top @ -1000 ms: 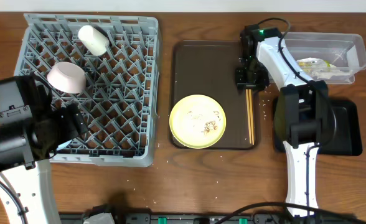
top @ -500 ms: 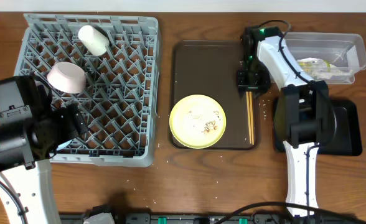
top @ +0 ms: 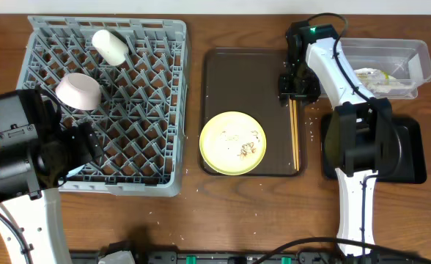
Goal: Sort waste into correct bins and load items into the dishwasher
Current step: 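Lower the right gripper and close it on the wooden chopsticks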
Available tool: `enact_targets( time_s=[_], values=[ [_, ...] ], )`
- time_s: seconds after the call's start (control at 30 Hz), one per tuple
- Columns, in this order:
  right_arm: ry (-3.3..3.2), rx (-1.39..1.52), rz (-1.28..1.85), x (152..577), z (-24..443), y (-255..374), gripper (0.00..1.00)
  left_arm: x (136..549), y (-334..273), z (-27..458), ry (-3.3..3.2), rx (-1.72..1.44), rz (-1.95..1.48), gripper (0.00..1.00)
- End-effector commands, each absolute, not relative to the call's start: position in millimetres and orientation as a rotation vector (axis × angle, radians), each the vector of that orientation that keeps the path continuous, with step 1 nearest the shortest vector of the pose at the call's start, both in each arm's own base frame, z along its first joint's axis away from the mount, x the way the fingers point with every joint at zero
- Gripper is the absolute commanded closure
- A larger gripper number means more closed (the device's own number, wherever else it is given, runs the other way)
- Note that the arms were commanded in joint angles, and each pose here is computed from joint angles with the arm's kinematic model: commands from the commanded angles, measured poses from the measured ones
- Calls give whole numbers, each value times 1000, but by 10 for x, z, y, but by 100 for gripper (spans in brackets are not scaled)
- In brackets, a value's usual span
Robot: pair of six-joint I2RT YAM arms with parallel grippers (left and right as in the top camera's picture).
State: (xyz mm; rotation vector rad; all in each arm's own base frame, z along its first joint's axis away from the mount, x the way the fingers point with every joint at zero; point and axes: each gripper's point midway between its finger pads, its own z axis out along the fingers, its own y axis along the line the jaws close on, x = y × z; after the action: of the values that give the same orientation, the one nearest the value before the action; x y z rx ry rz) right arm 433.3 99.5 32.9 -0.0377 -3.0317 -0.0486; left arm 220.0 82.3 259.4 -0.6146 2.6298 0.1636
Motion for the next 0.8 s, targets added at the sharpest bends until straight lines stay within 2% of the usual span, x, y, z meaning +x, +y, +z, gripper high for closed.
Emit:
enact_targets(
  time_s=[0.0,0.23,0.4,0.77],
  values=[
    [-3061,-29,-85,4351,437,1071,46,2202,842,2658,2608,-625,178,7],
    [-3068,-11,-106,4360,398,1149,53,2202,842,2659,2608,-625,178,7],
    [-3078,-36,-50,4362,331,1132,61,2202,842,2658,2608,-625,178,7],
    [-3086,-39,-4,4379,279,1081,59,2202,842,2658,2608,-625,178,7]
  ],
)
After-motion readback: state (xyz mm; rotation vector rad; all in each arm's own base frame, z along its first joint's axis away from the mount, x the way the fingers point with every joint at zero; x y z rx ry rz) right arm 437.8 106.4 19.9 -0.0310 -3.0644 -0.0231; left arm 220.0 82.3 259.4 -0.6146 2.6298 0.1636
